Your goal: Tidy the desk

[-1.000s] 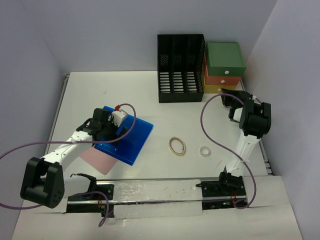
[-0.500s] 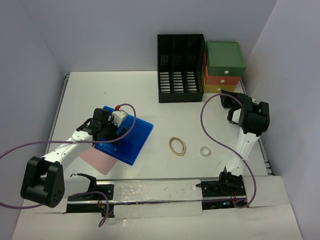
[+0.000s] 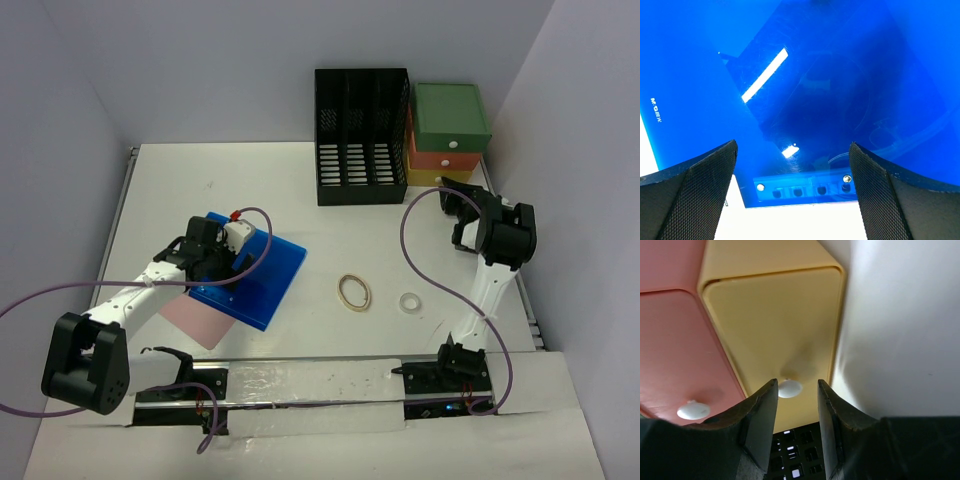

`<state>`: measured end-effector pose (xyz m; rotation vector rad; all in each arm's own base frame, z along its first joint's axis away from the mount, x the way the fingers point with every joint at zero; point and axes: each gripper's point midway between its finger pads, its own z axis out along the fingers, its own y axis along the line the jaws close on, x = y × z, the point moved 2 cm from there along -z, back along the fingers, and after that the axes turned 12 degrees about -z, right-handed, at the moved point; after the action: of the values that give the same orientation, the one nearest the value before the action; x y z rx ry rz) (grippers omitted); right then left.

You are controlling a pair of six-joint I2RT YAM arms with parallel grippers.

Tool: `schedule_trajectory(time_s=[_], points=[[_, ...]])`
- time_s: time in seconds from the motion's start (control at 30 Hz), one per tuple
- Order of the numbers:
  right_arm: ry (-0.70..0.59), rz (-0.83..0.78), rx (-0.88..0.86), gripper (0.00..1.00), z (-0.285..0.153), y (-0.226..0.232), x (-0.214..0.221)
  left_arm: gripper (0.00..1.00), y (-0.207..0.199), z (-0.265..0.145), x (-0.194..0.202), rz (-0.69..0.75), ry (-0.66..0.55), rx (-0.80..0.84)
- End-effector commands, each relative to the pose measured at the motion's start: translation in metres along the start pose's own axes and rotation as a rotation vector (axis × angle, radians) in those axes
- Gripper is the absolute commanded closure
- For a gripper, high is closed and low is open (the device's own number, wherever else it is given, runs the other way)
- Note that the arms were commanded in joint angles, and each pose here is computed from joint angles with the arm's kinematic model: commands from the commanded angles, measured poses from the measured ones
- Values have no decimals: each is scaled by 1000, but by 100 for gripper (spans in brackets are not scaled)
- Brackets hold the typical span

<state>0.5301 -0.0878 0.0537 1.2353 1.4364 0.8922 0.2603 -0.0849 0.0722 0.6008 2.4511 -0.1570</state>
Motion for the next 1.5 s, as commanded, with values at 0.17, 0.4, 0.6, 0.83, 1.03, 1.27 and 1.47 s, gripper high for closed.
schedule_trajectory(time_s=[0.17,0.4,0.6,0.83,1.03,1.27,1.47], points=[[4,-5,-76,55,11,15,8,1,3,1,-14,-4,-52,-14],[14,2,-156,56,15,23,12,1,3,2,-13,-3,-49,-13],[16,-3,-136,56,17,19,16,1,3,2,-12,-3,-46,-15],[11,2,-128,59,22,16,15,1,3,2,-12,-4,-44,-16],[0,11,-113,63,22,11,15,1,3,2,-12,-5,-45,-17],[-14,11,-110,64,23,11,11,1,4,3,-12,-5,-43,-18],[-23,9,-102,86,21,10,10,1,4,3,-12,-5,-40,-19]])
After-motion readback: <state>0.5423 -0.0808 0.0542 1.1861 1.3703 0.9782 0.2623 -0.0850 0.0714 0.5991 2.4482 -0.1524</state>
